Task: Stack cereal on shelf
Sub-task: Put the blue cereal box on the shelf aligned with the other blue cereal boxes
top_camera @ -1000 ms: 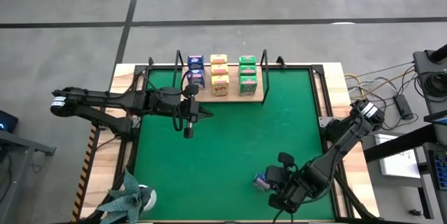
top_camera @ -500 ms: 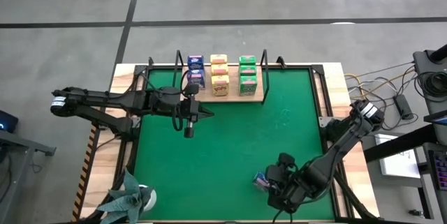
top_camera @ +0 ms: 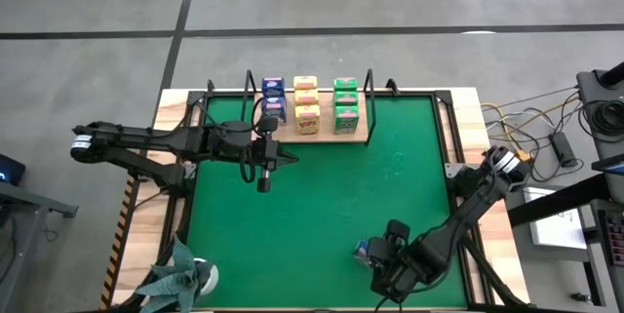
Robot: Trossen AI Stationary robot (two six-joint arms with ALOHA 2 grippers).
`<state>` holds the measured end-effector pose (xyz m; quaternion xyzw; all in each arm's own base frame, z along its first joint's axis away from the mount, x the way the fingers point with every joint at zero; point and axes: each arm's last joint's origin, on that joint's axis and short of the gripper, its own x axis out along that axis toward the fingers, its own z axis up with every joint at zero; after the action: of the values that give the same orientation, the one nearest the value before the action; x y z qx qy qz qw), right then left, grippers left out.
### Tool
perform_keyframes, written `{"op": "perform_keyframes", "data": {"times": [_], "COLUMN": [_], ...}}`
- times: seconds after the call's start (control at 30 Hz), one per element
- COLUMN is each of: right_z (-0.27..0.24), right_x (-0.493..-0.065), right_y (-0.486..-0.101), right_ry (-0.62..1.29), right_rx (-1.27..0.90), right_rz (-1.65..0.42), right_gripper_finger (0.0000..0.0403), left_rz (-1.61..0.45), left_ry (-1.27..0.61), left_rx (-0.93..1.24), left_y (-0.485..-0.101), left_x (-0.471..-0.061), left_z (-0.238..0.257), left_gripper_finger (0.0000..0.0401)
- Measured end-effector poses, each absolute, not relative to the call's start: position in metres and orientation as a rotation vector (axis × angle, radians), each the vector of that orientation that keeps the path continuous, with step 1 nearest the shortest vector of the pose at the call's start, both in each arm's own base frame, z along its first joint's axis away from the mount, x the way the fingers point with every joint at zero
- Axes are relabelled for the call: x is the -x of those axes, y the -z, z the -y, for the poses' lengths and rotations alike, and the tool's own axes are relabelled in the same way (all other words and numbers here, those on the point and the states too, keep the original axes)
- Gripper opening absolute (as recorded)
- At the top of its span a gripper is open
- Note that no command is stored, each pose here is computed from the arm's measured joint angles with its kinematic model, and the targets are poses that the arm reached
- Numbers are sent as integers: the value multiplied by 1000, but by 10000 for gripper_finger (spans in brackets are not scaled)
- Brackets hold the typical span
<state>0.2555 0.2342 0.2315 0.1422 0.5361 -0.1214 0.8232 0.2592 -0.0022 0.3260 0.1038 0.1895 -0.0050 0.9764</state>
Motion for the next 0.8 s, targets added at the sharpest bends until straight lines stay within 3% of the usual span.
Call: {"op": "perform_keyframes", "data": {"times": [0.33,0.8], "right_z": [-232,-215], "right_x": [-255,-281], "right_y": [-236,-262], "right_ry": [244,206], "right_rx": [-299,-226], "right_rz": [-1133,-1038], "right_gripper_finger": [157,157], "left_rz": [-382,-352], "left_ry": [10,35], "left_rx": [-209,-305], "left_y": [-326,-329], "left_x": [-259,-260], "left_z": [2,3], "left_gripper_finger": [0,0]}}
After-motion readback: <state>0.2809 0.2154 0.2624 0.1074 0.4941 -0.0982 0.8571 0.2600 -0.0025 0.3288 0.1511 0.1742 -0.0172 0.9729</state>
